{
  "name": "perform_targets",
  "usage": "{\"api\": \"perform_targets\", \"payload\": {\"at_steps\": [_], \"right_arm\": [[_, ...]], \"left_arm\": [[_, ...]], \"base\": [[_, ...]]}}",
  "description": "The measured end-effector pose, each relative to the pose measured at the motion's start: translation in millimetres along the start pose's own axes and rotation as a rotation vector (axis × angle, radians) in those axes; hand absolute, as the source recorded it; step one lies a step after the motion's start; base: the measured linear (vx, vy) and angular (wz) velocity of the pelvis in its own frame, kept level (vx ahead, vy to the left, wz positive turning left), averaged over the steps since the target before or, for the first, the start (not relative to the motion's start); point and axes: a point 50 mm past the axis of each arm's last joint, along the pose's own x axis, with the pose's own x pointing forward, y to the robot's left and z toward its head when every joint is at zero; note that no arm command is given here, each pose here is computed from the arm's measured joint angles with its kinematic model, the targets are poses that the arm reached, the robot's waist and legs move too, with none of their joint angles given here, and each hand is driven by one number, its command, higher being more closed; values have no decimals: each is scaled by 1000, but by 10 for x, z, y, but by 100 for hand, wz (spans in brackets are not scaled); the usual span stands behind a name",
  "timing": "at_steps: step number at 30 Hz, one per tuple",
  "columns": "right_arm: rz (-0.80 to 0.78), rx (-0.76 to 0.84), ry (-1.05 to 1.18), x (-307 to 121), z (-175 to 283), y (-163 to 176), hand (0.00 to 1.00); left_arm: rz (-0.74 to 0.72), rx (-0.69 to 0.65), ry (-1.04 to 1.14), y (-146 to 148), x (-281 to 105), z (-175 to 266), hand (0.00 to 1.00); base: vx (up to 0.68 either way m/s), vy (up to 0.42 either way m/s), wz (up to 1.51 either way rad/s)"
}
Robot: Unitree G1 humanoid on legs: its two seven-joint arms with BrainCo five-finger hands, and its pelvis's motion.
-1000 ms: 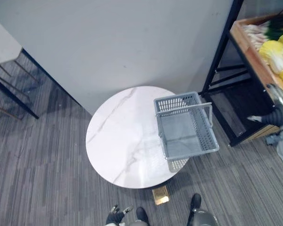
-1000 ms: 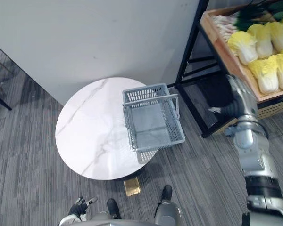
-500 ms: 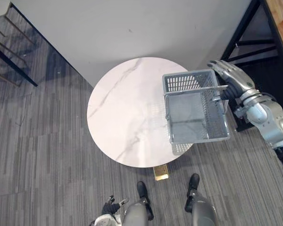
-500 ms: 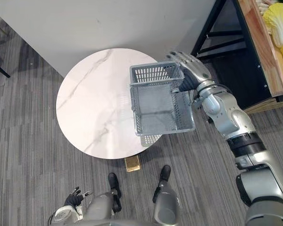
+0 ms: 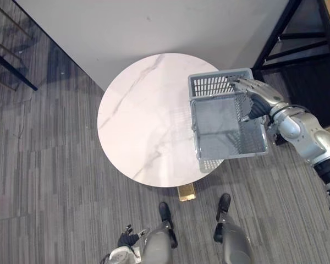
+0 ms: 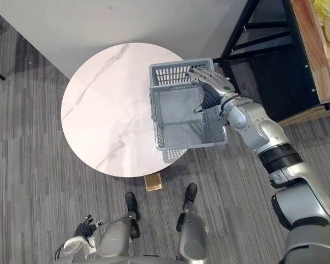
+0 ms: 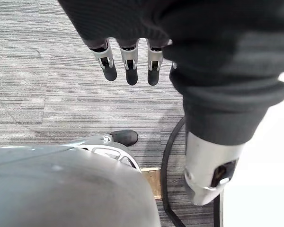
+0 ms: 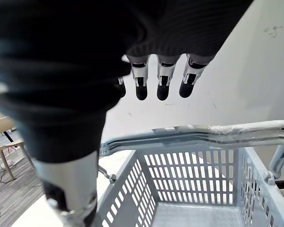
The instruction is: Pick vegetable in the basket
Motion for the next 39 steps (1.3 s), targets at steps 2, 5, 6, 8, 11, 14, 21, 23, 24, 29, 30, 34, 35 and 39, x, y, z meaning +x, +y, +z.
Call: {"api": "perform_targets", "payload": {"at_steps": [2, 5, 6, 8, 11, 14, 21, 23, 24, 29, 30, 34, 35, 39], "right_arm": [[8, -1, 13, 31, -20, 4, 0], [3, -12, 32, 103, -39, -59, 0], [-2, -10, 31, 120, -33, -77, 0], [-15, -2, 41, 160, -31, -98, 0], [-23, 2, 62, 172, -57, -104, 0], [-18, 8, 119, 173, -165, -102, 0], [-51, 31, 195, 161, -322, -179, 0], [-59, 40, 201, 179, -313, -192, 0], [-61, 42, 200, 189, -304, -195, 0], [-46, 60, 235, 208, -347, -151, 0], [-42, 61, 242, 204, -360, -144, 0], [-46, 62, 248, 204, -372, -144, 100], [-51, 62, 248, 209, -371, -155, 100], [-75, 68, 256, 268, -343, -179, 100]], "left_arm": [[-4, 8, -6, -8, 5, 17, 0], [-4, 9, -18, -7, 6, 34, 0], [-4, 11, -18, -6, 7, 35, 0], [-7, 26, -19, -7, 7, 38, 0], [-5, 27, -21, -5, 8, 41, 0], [-3, 28, -21, -6, 8, 42, 0], [-9, 45, -26, -15, 11, 55, 0], [-5, 46, -26, -12, 11, 55, 0], [-3, 47, -27, -11, 11, 57, 0], [1, 59, -37, -24, 14, 76, 0], [0, 59, -38, -26, 15, 79, 0], [3, 42, -37, -34, 15, 79, 0], [1, 46, -38, -41, 15, 80, 0], [0, 40, -39, -47, 16, 87, 0]], "base": [[17, -7, 4], [0, 0, 0], [0, 0, 0], [0, 0, 0], [0, 0, 0], [9, -1, 1], [11, -3, 6], [0, 0, 0], [0, 0, 0], [0, 0, 0], [0, 0, 0], [5, -1, 1], [18, -6, 9], [14, -11, 9]]}}
